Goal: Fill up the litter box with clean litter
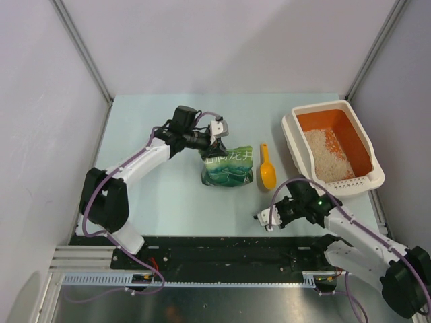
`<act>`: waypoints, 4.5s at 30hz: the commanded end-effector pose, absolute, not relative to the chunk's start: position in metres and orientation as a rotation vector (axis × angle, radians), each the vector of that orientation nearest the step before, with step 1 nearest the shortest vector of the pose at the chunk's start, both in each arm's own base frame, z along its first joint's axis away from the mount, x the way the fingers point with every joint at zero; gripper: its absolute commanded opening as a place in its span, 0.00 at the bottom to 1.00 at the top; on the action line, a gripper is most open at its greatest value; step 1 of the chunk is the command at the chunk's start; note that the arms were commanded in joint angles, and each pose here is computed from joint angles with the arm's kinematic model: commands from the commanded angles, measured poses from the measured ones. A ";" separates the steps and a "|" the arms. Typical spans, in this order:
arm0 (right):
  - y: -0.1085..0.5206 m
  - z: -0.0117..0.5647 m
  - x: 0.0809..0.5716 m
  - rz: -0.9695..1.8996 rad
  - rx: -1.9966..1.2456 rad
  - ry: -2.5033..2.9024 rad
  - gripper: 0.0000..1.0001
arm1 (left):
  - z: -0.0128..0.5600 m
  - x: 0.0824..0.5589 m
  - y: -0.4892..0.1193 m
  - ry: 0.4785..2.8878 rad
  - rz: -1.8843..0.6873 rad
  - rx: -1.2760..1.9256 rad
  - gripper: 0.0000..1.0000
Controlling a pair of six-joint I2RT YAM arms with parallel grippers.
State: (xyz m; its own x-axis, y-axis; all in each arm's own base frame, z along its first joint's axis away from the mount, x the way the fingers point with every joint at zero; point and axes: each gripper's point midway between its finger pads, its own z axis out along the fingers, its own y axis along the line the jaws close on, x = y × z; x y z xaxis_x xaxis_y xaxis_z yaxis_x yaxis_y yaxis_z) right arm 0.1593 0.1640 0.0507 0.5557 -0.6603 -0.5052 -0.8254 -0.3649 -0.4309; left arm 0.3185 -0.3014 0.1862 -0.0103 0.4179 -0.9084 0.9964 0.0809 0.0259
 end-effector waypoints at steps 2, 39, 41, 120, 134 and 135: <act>0.167 0.108 0.166 0.370 -1.977 1.364 0.00 | 0.201 0.315 -0.305 1.535 -0.908 1.450 0.30; 0.199 0.236 0.315 0.836 -1.242 1.788 0.00 | 0.200 0.313 -0.344 1.445 -1.055 1.529 0.08; 0.202 0.240 0.321 0.842 -1.216 1.786 0.00 | 0.202 0.309 -0.344 1.432 -1.081 1.531 0.12; 0.239 0.021 0.249 0.537 -2.829 0.673 0.49 | 0.303 0.332 -0.247 1.471 -0.844 1.166 0.51; 0.226 0.049 0.253 0.710 -2.274 1.683 0.34 | 0.303 0.327 -0.251 1.460 -0.884 1.169 0.51; 0.227 0.053 0.253 0.736 -2.209 1.745 0.34 | 0.303 0.327 -0.251 1.458 -0.886 1.169 0.51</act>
